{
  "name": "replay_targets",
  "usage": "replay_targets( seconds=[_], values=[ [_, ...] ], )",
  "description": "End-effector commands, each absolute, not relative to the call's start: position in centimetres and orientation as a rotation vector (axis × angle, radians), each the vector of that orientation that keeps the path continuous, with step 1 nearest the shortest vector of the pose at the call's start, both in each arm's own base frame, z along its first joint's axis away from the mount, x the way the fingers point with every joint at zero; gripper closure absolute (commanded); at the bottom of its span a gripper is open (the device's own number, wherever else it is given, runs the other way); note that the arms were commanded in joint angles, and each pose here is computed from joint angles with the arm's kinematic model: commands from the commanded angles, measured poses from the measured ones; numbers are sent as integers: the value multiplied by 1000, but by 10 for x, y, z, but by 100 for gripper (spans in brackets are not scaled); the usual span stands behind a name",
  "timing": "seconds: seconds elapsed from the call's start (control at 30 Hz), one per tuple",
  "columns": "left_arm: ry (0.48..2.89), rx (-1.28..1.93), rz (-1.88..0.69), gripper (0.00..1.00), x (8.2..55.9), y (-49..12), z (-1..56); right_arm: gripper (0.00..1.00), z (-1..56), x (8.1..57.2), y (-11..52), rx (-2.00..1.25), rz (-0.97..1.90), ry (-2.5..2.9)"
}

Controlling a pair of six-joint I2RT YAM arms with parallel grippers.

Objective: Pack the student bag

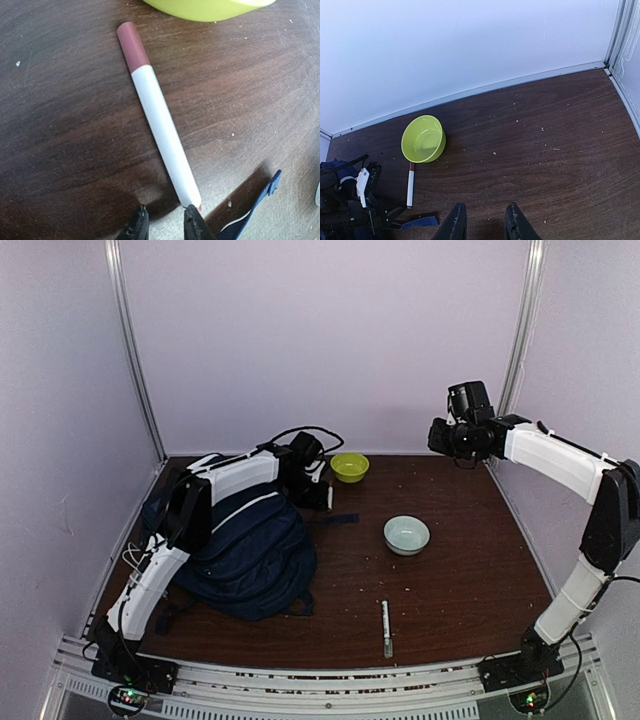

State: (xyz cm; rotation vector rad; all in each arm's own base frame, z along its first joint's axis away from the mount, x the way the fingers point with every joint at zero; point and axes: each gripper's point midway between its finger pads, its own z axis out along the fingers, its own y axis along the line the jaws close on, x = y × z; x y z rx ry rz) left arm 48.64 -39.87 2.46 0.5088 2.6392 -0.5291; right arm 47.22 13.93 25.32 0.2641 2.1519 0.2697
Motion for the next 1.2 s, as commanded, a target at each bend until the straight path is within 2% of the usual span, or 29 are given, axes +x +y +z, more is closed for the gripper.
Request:
replay_targets(
  seconds=[0.0,0.13,0.23,0.33,0.57,0.83,0.93,1.03,1.17],
  values=[
    [2587,449,-502,71,499,-392,42,72,273,472,134,260,270,2107],
    [2500,445,-508,58,506,-403,66,72,271,472,134,258,266,2114],
    [2499,478,-496,48,500,-410,61,72,271,472,134,262,270,2112],
    [2531,525,-429,44,493,-409,48,72,271,472,134,262,275,2113],
    [2565,610,-325,52,482,-410,31,72,268,474,136,261,286,2122],
    [2563,710,-84,60,486,-384,27,72,268,476,135,265,290,2118],
    [2578,730,-122,58,482,-387,26,72,268,476,133,271,292,2116],
    [2571,783,-272,58,472,-407,27,72,269,476,133,276,299,2114],
    [2551,771,-410,52,468,-427,31,72,266,475,134,279,308,2123]
  ],
)
